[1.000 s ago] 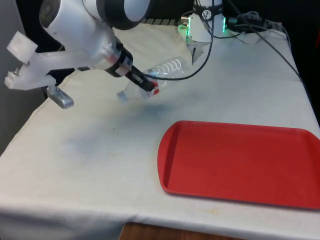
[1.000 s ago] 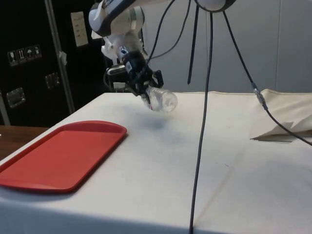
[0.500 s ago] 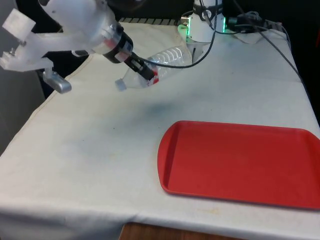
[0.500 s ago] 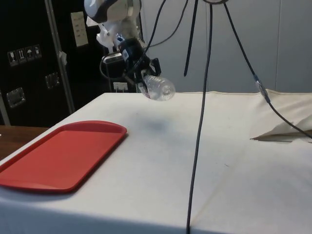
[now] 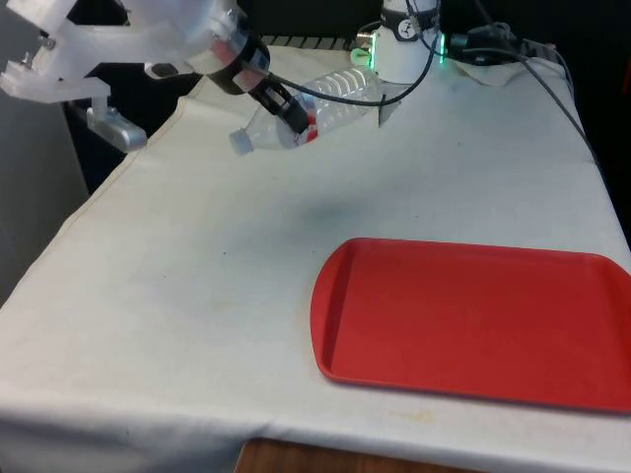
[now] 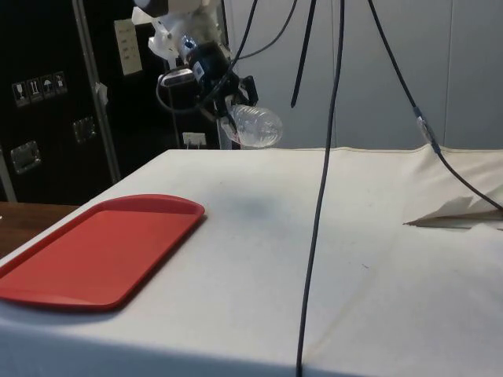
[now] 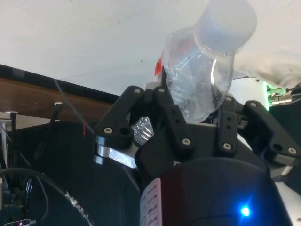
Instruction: Place the bottle upright on the tray.
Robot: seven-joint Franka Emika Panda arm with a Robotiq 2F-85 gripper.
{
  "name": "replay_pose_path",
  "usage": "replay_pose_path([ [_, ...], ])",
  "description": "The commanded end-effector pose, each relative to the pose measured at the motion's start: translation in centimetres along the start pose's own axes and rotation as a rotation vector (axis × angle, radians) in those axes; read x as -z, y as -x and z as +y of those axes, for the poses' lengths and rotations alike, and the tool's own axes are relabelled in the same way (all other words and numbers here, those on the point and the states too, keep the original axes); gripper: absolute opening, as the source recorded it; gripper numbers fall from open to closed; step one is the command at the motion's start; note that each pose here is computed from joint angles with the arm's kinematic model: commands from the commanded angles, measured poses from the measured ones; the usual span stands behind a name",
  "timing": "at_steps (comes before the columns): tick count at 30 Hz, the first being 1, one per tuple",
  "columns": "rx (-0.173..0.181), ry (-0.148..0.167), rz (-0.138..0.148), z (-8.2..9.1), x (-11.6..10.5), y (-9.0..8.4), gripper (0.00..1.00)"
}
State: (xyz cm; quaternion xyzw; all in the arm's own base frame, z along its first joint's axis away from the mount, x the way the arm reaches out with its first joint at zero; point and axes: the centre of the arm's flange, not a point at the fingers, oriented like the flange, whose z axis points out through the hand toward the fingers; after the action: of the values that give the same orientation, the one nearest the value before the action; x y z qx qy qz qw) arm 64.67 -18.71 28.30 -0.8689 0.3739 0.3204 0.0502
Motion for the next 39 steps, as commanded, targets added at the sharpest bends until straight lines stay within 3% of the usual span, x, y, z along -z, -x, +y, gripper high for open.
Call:
replay_pose_path([
  [1,-0.001,-0.010,0.026,0.1,0.4,0.3,0.35],
  [2,0.001,0.000,0.003,-0.1,0.1,0.2,0.35],
  [3,0.000,-0.011,0.027,0.1,0.4,0.4,0.35],
  [5,0.003,-0.014,0.036,0.1,0.5,0.7,0.35],
  [9,0.007,-0.020,0.045,0.1,0.7,1.0,0.35],
  [10,0.007,-0.011,0.024,-0.3,0.5,0.8,0.35],
  [11,0.008,-0.021,0.048,0.1,0.8,1.1,0.35],
  [18,0.016,-0.033,0.067,0.0,1.1,1.6,0.35],
  [19,0.015,-0.023,0.046,-0.5,0.9,1.4,0.35],
  [20,0.017,-0.034,0.070,-0.1,1.1,1.7,0.35],
  [27,0.025,-0.044,0.095,-0.3,1.6,2.2,0.35],
  [28,0.023,-0.035,0.070,-0.7,1.3,1.9,0.35],
  [29,0.026,-0.046,0.100,-0.3,1.6,2.2,0.35],
  [35,0.032,-0.049,0.123,-0.6,2.1,2.6,0.35],
  [36,0.031,-0.043,0.102,-1.0,1.9,2.3,0.35],
  [37,0.034,-0.051,0.127,-0.6,2.2,2.6,0.35],
  [39,0.036,-0.052,0.134,-0.6,2.4,2.7,0.35],
])
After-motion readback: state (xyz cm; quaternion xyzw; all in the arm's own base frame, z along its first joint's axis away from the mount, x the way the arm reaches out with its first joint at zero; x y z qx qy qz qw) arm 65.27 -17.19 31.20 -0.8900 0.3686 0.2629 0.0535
